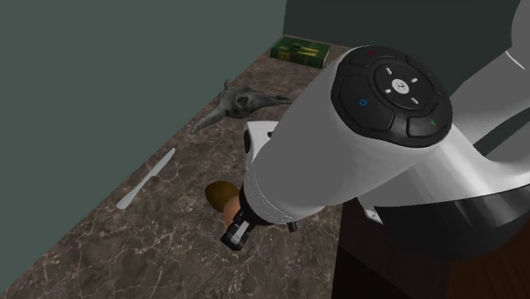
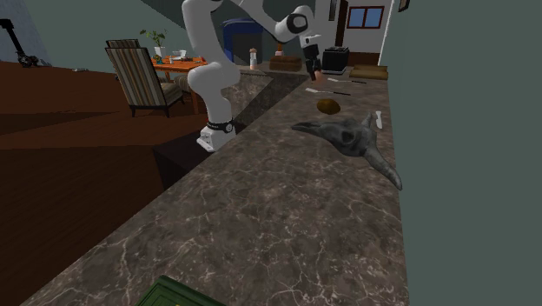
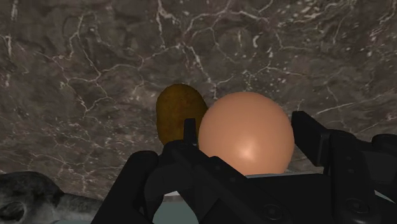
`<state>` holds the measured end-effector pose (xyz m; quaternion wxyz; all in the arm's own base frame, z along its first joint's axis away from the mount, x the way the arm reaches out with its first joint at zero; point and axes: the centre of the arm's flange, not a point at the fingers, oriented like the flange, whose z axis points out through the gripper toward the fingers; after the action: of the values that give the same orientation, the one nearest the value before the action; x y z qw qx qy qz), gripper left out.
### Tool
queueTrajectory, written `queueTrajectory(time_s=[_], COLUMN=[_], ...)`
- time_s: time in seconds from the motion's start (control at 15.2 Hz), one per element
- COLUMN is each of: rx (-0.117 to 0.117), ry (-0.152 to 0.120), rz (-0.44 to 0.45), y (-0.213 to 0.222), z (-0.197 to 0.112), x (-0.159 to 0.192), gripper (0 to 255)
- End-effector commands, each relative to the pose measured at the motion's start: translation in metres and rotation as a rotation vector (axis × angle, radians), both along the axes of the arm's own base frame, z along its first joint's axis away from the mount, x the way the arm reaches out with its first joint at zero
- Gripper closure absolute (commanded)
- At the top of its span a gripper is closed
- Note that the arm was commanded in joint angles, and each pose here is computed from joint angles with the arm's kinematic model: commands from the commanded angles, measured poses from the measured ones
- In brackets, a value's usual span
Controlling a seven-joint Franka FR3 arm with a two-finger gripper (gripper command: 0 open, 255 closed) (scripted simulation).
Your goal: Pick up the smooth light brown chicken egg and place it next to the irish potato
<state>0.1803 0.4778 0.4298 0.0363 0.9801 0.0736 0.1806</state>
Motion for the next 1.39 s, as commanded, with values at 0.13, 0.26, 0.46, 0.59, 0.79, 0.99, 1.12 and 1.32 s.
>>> queueTrajectory(time_s=[0.13, 0.26, 0.46, 0.59, 0.79, 0.99, 1.12, 1.32], rx=[0.001, 0.001, 0.001, 0.001, 0.001, 0.001, 0.001, 0.001], ry=[0.0, 0.0, 0.0, 0.0, 0.0, 0.0, 0.0, 0.0], rz=[0.0, 0.0, 0.0, 0.0, 0.0, 0.0, 0.0, 0.0], y=[0.0, 0.0, 0.0, 0.0, 0.0, 0.0, 0.0, 0.0], z=[-0.021, -0.032, -0.048, -0.058, -0.074, -0.09, -0.1, -0.102], x=[0.0, 0.0, 0.0, 0.0, 0.0, 0.0, 0.0, 0.0], gripper=[255, 255, 255, 255, 255, 255, 255, 255])
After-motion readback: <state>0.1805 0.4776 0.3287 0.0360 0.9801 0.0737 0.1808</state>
